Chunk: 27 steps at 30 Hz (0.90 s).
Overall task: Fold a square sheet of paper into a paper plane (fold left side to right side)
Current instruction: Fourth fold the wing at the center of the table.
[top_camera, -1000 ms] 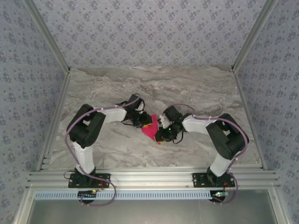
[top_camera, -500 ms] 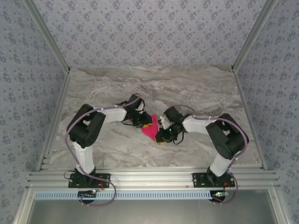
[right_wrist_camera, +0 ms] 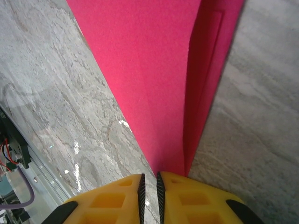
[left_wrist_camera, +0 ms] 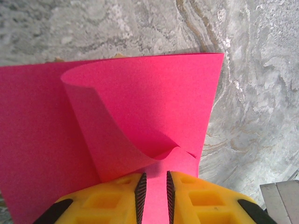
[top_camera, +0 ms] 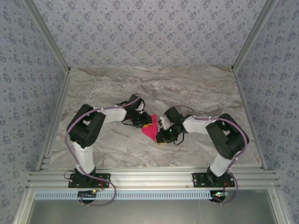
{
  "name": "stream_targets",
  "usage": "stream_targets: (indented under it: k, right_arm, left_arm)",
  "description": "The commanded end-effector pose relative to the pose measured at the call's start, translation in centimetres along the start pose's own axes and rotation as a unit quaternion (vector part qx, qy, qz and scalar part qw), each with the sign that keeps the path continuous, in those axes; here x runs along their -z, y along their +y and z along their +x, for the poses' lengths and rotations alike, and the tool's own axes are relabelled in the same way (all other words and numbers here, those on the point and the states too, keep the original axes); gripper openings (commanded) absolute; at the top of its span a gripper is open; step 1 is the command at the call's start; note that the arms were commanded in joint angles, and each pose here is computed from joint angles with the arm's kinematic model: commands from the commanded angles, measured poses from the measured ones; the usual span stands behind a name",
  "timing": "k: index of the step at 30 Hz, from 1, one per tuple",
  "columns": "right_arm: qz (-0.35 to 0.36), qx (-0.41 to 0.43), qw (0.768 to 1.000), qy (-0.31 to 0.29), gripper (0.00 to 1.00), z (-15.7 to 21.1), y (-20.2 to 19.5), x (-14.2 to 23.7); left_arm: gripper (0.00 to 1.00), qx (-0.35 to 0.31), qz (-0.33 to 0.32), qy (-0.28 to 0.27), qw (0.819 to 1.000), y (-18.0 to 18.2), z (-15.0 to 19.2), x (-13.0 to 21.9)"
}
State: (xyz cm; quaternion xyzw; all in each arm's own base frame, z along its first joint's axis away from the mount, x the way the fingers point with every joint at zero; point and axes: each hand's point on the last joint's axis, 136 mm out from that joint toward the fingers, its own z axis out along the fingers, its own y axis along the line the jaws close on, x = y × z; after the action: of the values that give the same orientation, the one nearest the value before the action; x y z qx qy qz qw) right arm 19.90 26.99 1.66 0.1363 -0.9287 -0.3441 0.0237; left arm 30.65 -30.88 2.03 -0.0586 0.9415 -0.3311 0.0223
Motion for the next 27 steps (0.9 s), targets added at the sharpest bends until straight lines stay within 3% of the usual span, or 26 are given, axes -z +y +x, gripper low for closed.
stream_targets:
  k: [1, 4, 12, 21, 27]
  right_arm:
    - [0.027, -0.050, 0.996, 0.072, 0.18, 5.0, -2.2, -0.3]
    - [0.020, -0.041, 0.997, 0.060, 0.14, 4.8, -1.6, 0.4]
    - [-0.015, 0.019, 0.999, -0.041, 0.13, -0.2, 3.0, 4.5]
    - [0.016, -0.024, 0.997, -0.065, 0.11, -3.9, 0.3, 2.0]
    - [0.032, -0.037, 0.998, -0.037, 0.11, -2.9, -1.1, 0.4]
  left_arm:
    - [0.23, 0.026, -0.078, 0.021, 0.996, 4.5, 1.5, -0.8]
    - [0.23, 0.025, -0.077, 0.021, 0.996, 4.4, 1.5, -0.7]
    - [0.23, 0.025, -0.072, 0.019, 0.997, 4.1, 1.4, -0.6]
    - [0.23, 0.025, -0.069, 0.019, 0.997, 3.9, 1.5, -0.6]
    - [0.23, 0.021, -0.062, 0.017, 0.998, 3.5, 1.3, -0.5]
